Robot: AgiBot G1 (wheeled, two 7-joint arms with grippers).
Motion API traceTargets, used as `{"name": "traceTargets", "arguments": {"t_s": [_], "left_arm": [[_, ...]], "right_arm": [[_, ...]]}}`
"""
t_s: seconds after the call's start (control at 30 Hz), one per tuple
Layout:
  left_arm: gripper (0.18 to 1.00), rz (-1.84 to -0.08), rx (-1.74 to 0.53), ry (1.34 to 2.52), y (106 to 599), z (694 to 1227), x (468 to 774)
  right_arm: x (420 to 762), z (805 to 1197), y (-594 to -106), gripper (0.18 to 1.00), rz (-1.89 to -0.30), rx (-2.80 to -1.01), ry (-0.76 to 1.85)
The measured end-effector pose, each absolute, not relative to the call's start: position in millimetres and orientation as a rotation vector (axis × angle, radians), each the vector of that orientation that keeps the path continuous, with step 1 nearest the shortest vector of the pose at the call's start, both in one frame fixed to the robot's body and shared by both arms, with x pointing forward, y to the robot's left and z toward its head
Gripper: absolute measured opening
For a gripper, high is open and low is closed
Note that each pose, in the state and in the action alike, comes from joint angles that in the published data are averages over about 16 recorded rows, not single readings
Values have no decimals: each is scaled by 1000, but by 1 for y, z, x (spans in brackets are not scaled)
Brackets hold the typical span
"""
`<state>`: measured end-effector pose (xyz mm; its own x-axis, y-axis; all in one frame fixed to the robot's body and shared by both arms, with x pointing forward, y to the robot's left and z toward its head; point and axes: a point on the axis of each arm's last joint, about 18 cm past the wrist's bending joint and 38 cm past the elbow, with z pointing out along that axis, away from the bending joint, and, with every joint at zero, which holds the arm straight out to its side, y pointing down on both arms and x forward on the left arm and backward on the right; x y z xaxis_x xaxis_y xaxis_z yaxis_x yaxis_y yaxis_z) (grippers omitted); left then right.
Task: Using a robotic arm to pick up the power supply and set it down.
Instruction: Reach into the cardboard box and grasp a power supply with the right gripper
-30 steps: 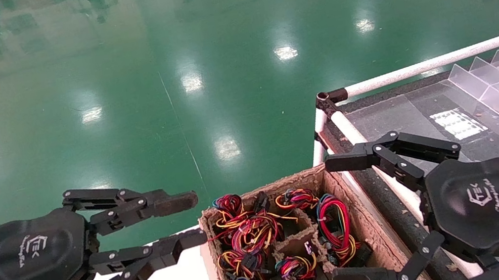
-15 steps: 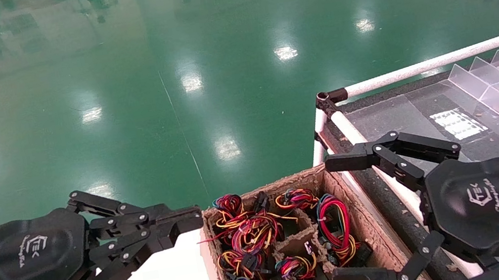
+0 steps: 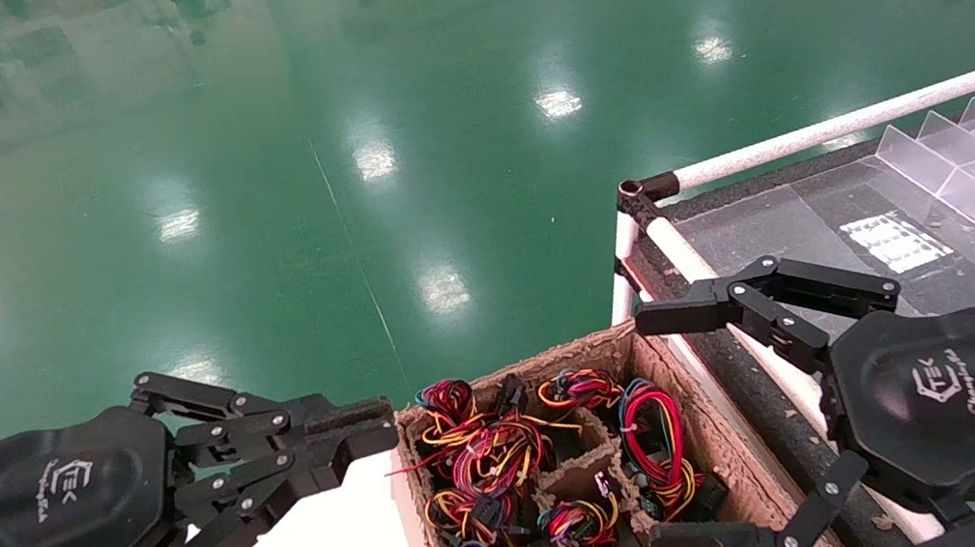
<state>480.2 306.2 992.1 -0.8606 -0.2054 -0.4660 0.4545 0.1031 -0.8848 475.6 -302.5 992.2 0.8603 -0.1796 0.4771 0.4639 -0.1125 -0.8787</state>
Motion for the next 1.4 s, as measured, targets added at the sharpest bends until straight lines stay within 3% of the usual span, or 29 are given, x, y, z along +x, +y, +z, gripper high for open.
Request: {"name": "traceTargets", "arguments": {"t_s": [0.47, 0.97, 1.4], "left_arm": [[366, -1809, 242, 1907, 306, 992, 480], [716, -1809, 242, 1907, 306, 992, 480], [936, -1809, 242, 1907, 306, 992, 480]], "right_arm": [[495, 982, -310, 1001, -624, -1692, -135], [564, 953, -314, 1001, -762, -2033, 53], [606, 942, -298, 972, -777, -2102, 54]]}}
